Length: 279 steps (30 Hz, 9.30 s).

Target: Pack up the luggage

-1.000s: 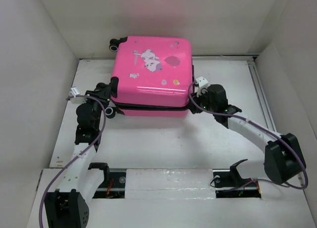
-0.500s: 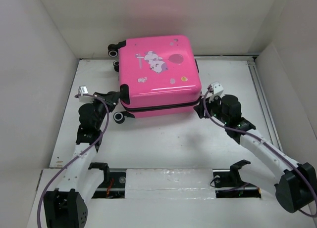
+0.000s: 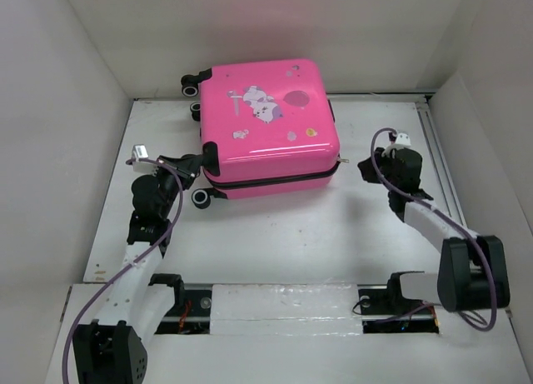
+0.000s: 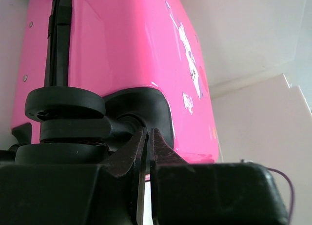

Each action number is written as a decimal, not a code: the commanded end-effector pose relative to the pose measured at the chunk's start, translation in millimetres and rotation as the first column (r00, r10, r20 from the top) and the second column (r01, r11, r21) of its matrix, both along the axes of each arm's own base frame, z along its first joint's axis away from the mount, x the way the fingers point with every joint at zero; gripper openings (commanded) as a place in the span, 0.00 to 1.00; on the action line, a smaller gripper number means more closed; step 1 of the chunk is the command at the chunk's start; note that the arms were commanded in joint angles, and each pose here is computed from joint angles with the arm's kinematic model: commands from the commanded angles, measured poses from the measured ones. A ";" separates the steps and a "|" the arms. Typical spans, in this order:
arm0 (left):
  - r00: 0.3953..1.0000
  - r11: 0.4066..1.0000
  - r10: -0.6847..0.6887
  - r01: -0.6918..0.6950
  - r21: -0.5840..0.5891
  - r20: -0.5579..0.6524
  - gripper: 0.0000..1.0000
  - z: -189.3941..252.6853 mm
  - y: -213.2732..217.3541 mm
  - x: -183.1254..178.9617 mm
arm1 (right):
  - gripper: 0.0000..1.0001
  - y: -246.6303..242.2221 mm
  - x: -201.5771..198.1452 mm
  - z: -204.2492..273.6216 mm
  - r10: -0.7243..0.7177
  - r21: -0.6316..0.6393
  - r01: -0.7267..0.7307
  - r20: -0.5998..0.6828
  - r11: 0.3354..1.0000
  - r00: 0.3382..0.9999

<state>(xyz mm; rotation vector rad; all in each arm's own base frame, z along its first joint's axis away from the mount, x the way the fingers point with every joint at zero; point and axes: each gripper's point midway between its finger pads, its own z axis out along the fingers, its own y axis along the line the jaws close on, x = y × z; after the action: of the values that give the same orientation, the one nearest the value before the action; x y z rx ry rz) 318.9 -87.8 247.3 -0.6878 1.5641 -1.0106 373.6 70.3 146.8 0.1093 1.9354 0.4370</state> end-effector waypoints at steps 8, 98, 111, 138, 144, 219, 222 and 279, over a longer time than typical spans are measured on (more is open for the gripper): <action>0.969 0.981 -0.153 0.172 -0.084 0.195 0.00 58.2 -29.9 -14.7 | 0.10 111.5 41.8 -6.3 0.354 0.210 -0.393 0.199 0.895 0.914; 0.789 0.687 -0.614 0.514 0.514 0.031 0.32 -21.8 -247.7 -56.3 | 0.53 111.9 30.3 0.4 0.728 -0.135 -0.748 0.393 0.650 0.561; 0.791 0.662 -0.605 0.564 0.494 -0.092 0.26 -81.3 -245.1 -45.4 | 0.36 120.5 33.5 -13.8 0.763 -0.100 -0.792 0.363 0.602 0.534; 0.915 0.760 -0.390 0.383 0.525 -0.102 0.19 -94.6 -247.5 43.1 | 0.00 102.7 -24.6 -45.1 0.555 -0.058 -0.552 0.114 0.832 0.824; 0.904 0.753 -0.415 0.407 0.517 -0.106 0.19 -96.1 -254.7 48.0 | 0.00 139.7 -54.9 -56.1 0.600 -0.097 -0.595 0.034 0.798 0.799; 0.979 0.941 0.176 -0.139 -0.307 0.098 0.26 2.6 115.6 124.5 | 0.54 178.9 -21.7 -2.6 0.613 -0.186 -0.584 0.223 0.790 0.758; 0.977 0.946 0.176 -0.135 -0.295 0.117 0.00 6.2 113.9 118.4 | 0.56 180.9 -18.2 -9.1 0.635 -0.190 -0.606 0.217 0.772 0.741; 0.997 0.938 0.064 -0.078 -0.337 -0.050 0.00 -82.5 15.6 67.8 | 0.00 163.9 -69.3 85.5 0.513 -0.175 -0.482 0.291 0.858 0.807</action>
<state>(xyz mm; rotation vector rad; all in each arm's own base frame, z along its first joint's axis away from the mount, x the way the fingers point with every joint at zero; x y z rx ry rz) 401.8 18.1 179.7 -1.2265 1.1174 -1.0691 302.8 237.7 206.8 -0.5129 1.6759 0.6523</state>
